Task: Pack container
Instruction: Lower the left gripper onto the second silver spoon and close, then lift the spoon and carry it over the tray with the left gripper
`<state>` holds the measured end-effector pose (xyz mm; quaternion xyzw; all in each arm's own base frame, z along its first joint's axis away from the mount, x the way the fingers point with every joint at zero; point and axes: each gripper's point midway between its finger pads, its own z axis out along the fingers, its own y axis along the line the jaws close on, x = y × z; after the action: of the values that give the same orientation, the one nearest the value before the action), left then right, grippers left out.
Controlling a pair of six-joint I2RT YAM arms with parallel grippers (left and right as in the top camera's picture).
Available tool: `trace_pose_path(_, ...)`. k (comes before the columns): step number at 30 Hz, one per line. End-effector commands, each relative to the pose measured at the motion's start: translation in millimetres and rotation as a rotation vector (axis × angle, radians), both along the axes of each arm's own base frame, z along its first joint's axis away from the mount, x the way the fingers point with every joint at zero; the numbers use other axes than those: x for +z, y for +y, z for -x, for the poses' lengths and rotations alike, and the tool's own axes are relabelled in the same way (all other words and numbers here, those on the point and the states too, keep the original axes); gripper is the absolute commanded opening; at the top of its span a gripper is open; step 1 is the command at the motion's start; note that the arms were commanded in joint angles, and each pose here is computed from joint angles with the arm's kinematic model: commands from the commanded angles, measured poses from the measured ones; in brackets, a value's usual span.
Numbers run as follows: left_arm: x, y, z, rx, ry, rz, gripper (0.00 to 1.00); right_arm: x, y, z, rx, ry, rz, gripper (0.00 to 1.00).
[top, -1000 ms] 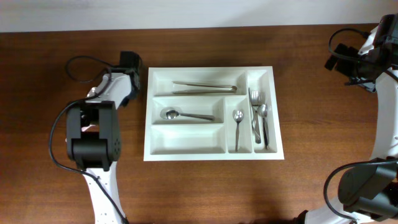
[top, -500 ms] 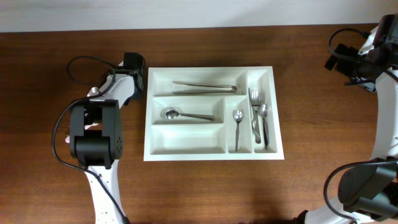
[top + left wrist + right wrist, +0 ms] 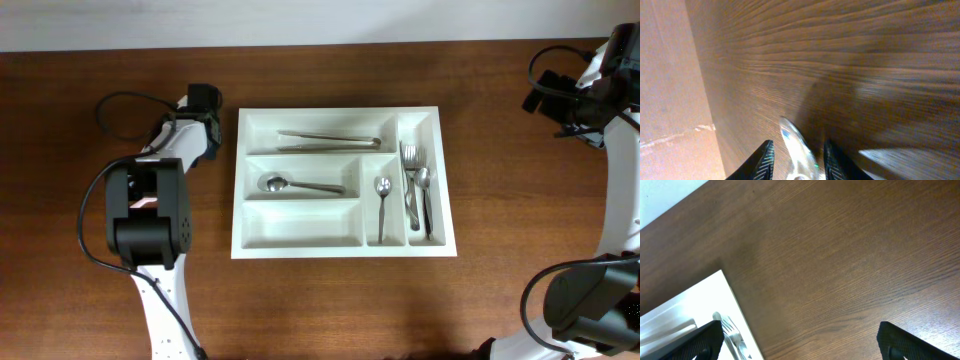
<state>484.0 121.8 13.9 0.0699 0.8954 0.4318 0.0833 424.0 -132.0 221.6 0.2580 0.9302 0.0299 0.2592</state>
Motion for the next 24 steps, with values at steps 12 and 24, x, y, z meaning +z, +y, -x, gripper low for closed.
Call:
trace_pose_path(12, -22, 7, 4, 0.027, 0.0, 0.048, 0.04, 10, -2, -2, 0.0, -0.028, 0.009, 0.99)
trace_pose_path(24, 2, 21, 5, 0.014, 0.052, -0.114, 0.02, 10, -2, -2, 0.0, -0.028, 0.009, 0.99)
